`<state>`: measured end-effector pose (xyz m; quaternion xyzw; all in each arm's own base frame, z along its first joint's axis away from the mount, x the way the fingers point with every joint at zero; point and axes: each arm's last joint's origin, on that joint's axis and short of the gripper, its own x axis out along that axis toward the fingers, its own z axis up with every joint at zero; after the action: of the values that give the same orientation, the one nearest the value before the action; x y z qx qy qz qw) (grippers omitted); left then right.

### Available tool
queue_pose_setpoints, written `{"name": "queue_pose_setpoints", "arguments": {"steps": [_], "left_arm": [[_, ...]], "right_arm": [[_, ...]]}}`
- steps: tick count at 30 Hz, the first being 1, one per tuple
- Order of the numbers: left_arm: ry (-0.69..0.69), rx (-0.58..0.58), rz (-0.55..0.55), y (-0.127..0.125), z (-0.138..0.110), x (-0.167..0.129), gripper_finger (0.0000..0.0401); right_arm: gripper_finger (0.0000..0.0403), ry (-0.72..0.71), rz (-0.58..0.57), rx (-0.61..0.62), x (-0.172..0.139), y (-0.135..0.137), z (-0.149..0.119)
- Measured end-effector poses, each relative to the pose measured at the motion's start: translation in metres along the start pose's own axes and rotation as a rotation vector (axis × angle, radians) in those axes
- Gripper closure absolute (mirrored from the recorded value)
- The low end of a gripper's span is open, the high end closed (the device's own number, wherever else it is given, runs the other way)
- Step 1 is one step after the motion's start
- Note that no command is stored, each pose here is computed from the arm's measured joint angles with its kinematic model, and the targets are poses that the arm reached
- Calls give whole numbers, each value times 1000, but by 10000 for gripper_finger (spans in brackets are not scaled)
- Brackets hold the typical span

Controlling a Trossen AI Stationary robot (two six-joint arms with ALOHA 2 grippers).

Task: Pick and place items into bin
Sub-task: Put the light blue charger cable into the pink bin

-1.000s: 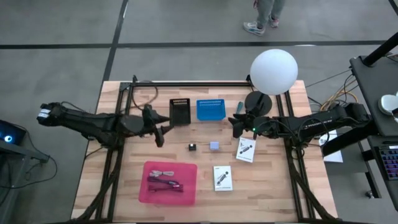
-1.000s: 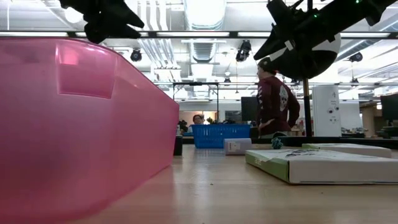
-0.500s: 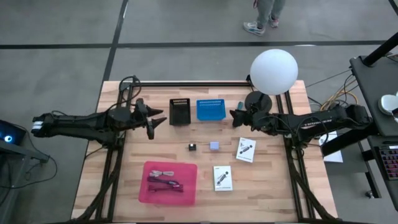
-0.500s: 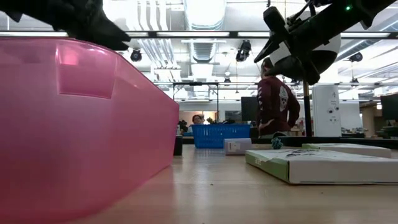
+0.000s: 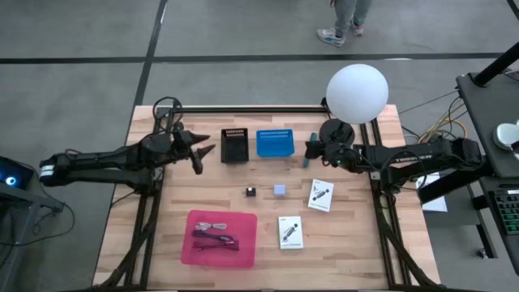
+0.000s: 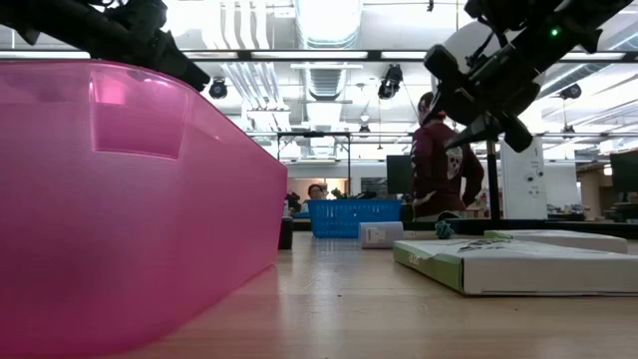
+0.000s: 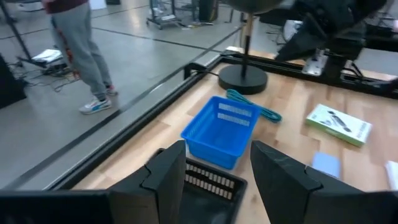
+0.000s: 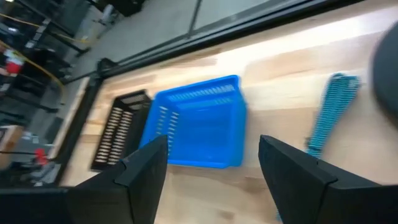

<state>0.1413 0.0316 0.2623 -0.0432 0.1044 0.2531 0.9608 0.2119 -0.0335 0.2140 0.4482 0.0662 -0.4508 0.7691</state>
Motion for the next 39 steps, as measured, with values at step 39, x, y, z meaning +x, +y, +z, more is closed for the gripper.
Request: {"name": "queue_pose_setpoints", "arguments": {"steps": [39], "left_arm": [[9,95,39,3,0,11,235]], "right_arm": [[184,117,-416,77,74,-39,-55]]}}
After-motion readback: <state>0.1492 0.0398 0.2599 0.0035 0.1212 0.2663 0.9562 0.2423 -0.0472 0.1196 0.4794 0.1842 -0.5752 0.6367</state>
